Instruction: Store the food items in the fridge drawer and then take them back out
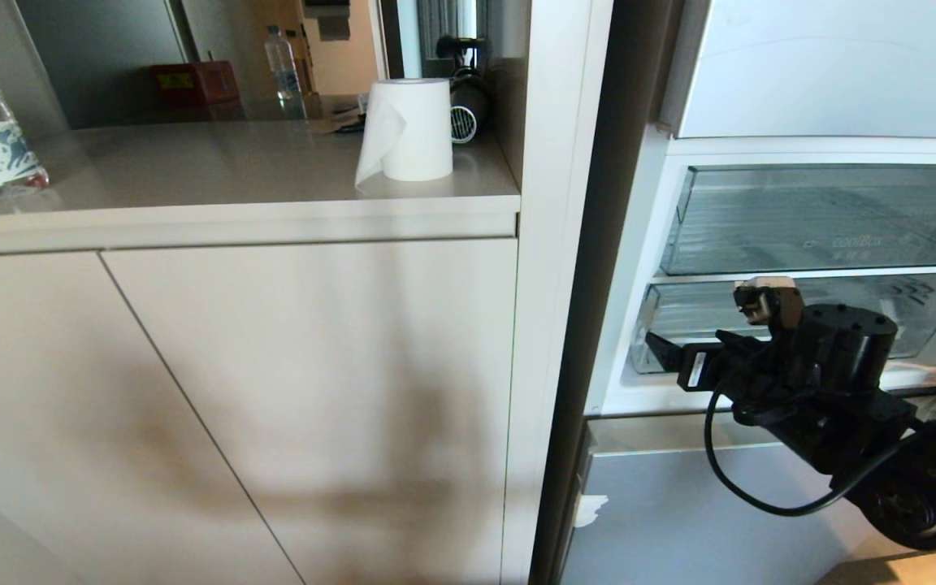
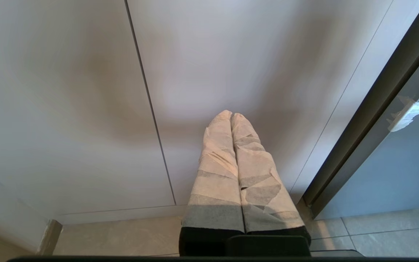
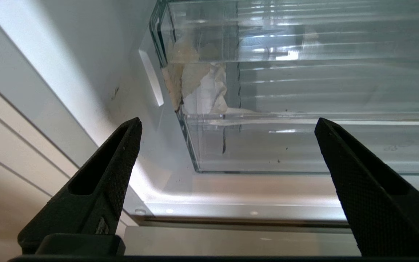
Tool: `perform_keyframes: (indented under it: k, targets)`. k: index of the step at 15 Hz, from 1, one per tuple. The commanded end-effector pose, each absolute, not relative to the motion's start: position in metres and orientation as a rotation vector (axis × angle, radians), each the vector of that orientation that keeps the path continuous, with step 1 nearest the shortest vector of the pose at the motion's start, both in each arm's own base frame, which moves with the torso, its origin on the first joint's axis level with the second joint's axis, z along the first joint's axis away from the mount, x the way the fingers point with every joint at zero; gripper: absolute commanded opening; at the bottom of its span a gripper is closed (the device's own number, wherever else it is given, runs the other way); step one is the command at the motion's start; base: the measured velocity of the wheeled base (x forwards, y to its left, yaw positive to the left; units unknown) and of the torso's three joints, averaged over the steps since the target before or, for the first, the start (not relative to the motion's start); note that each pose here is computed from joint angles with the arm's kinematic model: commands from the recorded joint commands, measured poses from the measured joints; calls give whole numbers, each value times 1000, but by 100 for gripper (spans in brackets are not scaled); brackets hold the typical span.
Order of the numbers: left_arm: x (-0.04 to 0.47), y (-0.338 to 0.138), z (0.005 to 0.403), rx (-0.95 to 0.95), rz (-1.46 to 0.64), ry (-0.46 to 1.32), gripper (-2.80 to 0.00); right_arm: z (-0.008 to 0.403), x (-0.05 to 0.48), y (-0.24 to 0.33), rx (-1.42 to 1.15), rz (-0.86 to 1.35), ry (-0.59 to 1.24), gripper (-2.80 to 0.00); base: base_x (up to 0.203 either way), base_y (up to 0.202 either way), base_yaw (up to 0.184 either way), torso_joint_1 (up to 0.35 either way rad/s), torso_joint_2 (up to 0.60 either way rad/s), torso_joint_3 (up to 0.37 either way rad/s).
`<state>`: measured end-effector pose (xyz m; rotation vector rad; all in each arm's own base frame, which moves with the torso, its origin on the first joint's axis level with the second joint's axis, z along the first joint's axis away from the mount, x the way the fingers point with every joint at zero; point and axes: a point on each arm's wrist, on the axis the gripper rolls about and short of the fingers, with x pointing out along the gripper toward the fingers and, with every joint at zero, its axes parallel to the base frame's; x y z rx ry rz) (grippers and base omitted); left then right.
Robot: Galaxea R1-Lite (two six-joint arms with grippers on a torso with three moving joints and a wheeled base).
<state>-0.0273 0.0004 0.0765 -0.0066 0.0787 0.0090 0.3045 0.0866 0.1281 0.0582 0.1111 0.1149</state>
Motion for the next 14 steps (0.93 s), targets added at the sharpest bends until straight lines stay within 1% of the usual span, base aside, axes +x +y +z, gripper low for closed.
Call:
perform_keyframes:
  k: [1, 14]
  targets:
    - [-27, 0, 76, -7, 10, 80, -280, 129, 308, 87, 62, 112, 100, 0, 0, 0, 0, 0, 0, 0]
    - [-27, 0, 76, -7, 10, 80, -280, 136, 312, 95, 65, 134, 70, 0, 0, 0, 0, 0, 0, 0]
